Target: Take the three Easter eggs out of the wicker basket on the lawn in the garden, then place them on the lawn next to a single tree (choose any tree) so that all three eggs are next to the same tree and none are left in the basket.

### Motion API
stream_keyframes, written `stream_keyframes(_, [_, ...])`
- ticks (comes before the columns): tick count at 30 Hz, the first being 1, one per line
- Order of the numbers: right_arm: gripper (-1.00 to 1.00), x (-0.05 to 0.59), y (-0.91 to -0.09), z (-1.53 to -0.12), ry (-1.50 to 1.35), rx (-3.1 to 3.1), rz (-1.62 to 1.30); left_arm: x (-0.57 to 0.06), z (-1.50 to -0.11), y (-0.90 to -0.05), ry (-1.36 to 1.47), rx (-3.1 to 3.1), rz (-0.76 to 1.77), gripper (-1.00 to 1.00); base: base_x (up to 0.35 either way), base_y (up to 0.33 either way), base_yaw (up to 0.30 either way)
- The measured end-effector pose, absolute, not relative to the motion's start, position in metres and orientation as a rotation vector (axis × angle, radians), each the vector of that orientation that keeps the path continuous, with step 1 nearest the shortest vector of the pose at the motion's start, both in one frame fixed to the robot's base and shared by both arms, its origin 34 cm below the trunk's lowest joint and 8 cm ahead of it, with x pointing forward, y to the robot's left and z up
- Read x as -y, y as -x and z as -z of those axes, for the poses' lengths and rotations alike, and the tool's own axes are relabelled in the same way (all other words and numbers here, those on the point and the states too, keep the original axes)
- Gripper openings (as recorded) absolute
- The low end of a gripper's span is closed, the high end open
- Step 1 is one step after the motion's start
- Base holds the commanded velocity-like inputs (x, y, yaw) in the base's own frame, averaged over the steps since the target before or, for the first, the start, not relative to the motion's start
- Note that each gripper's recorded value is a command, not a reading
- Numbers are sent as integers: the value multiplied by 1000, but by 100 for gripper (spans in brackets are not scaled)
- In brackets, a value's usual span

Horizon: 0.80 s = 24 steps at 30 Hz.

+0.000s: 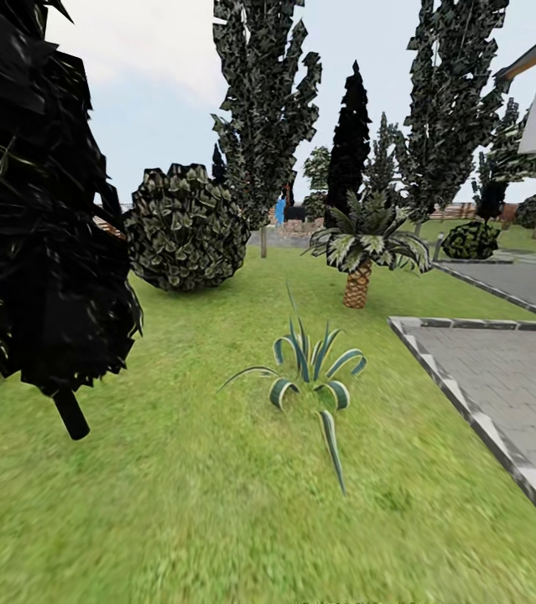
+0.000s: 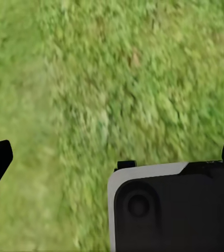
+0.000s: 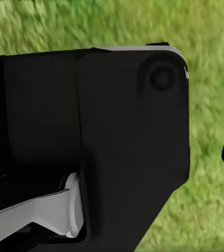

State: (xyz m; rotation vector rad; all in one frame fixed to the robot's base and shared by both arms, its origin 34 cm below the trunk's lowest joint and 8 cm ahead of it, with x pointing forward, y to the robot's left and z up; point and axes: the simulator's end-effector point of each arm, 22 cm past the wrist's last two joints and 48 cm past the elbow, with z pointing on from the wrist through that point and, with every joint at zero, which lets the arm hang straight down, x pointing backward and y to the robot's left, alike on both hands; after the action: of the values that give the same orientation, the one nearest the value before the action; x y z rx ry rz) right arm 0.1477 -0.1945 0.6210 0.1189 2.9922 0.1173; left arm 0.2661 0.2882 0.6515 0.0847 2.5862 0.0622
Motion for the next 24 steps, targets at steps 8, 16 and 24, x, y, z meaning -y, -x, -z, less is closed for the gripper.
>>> stream_keyframes(8, [100, 194, -148, -621, -118, -2992, -118, -289, -651, -266, -85, -2587, -64, 100, 0, 0, -295])
stream_keyframes(16, [100, 195, -148, -621, -119, -2993, -117, -289, -651, -266, -84, -2588, -63, 100, 0, 0, -293])
stream_keyframes(24, [100, 195, -146, -621, -119, -2996, -116, -288, -651, -265, -85, -2590, -63, 100, 0, 0, -287])
